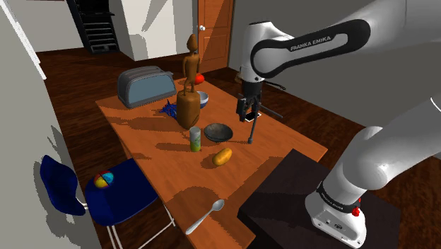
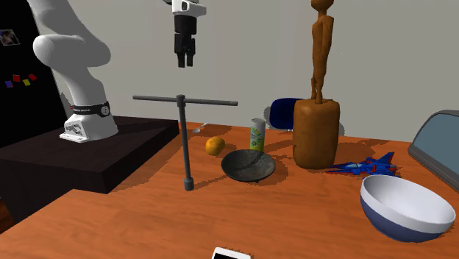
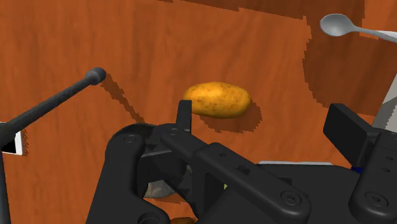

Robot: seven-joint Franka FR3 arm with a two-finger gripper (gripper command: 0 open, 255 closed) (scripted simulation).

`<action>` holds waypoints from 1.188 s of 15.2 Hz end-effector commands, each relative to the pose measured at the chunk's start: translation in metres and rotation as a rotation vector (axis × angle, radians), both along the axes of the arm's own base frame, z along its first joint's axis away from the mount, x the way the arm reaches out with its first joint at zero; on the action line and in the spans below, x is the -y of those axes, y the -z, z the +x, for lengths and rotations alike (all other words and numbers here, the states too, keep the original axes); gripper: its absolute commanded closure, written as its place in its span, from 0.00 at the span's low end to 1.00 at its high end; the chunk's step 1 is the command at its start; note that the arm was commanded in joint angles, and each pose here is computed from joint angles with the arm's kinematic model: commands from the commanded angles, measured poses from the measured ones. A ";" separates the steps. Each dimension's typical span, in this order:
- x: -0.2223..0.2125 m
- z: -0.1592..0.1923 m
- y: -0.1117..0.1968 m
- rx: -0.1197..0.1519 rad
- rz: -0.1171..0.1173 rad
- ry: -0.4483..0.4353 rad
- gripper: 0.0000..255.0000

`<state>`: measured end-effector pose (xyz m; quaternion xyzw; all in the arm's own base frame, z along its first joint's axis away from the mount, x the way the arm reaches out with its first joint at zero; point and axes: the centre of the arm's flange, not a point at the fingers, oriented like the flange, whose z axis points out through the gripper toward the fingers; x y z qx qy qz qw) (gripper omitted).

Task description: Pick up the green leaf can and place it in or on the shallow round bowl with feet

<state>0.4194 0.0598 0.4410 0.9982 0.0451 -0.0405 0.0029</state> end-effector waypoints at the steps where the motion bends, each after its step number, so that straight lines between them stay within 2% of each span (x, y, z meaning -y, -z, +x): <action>1: -0.006 0.022 0.019 0.009 0.001 0.002 0.00; 18: -0.044 0.185 0.156 0.070 0.007 0.016 0.00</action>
